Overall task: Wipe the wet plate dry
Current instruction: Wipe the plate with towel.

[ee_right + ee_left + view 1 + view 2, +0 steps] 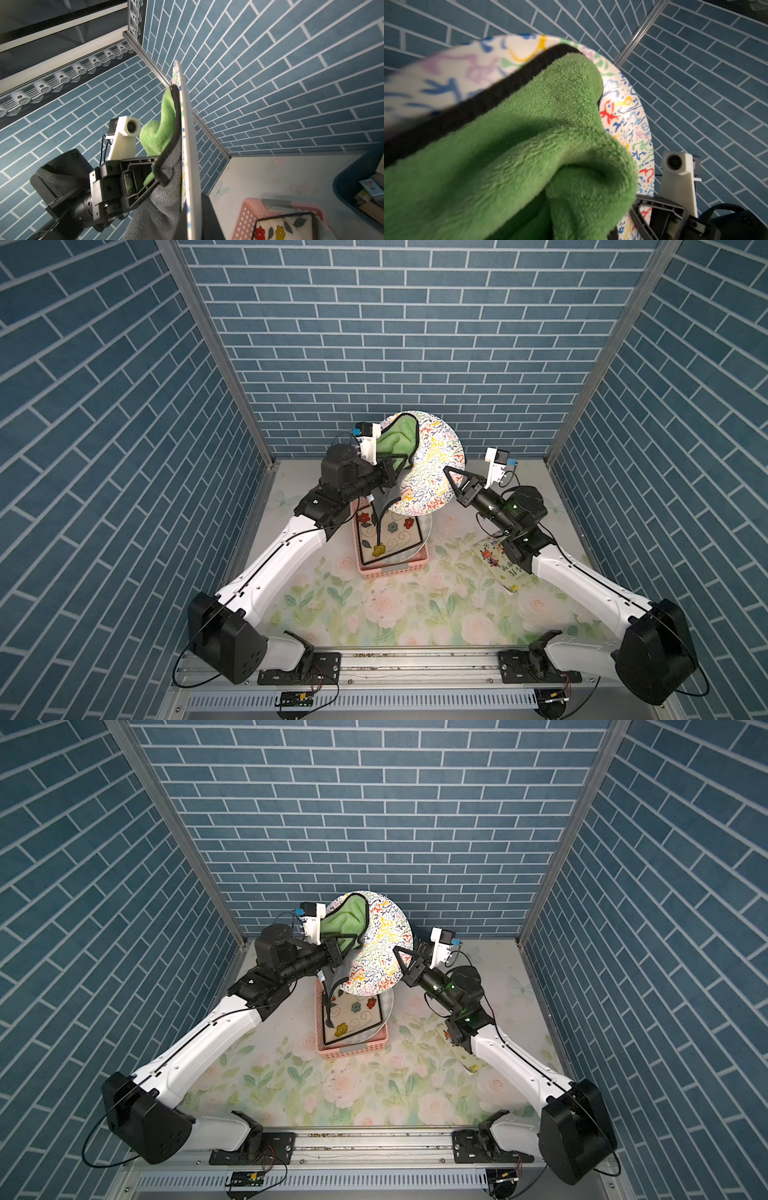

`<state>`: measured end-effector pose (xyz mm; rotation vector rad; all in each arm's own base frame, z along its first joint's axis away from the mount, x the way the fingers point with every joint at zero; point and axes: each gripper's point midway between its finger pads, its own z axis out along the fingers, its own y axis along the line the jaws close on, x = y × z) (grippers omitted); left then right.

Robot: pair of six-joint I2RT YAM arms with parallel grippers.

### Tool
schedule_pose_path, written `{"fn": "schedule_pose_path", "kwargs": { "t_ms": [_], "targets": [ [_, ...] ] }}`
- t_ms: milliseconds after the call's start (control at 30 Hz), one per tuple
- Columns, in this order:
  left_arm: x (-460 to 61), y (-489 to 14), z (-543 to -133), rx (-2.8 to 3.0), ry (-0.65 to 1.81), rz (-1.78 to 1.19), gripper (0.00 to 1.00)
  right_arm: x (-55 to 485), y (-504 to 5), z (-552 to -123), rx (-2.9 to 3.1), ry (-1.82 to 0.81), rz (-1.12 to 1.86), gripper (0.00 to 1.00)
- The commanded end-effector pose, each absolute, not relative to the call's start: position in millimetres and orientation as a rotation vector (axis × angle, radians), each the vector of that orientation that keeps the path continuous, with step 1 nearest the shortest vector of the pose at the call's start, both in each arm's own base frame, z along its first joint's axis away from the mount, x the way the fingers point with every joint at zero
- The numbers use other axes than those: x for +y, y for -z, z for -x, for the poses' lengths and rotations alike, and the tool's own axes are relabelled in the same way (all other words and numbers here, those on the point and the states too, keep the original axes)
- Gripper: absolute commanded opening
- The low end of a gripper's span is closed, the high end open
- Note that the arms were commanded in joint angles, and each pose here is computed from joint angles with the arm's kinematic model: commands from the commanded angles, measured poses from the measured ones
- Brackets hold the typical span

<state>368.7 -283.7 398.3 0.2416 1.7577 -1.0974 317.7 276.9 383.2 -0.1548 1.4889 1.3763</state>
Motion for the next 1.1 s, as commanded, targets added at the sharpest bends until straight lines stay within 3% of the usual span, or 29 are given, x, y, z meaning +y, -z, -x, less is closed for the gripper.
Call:
{"fn": "schedule_pose_path", "kwargs": {
  "t_ms": [0, 100, 200, 300, 500, 733, 1067],
  "targets": [
    [-343, -366, -356, 1.848, 1.157, -0.362, 0.00, 285, -474, -272, 1.183, -1.523, 0.341, 0.00],
    [-332, -375, -371, 1.841, 1.135, -0.260, 0.00, 286, -485, -275, 1.154, -1.505, 0.364, 0.00],
    [-296, -393, -395, 1.789, 1.101, -0.139, 0.00, 296, -465, -267, 1.193, -1.527, 0.381, 0.00],
    [-303, -398, -397, 1.784, 1.100, -0.202, 0.00, 304, -448, -257, 1.235, -1.556, 0.414, 0.00],
    [-359, -339, -358, 1.917, 1.140, -0.315, 0.00, 260, -479, -297, 1.192, -1.519, 0.232, 0.00],
    [-324, -261, -354, 2.112, 0.930, -0.108, 0.00, 242, -504, -301, 1.097, -1.582, 0.199, 0.00],
    [-207, -359, -423, 1.869, 0.833, 0.157, 0.00, 270, -453, -254, 1.212, -1.570, 0.394, 0.00]
  ]
}}
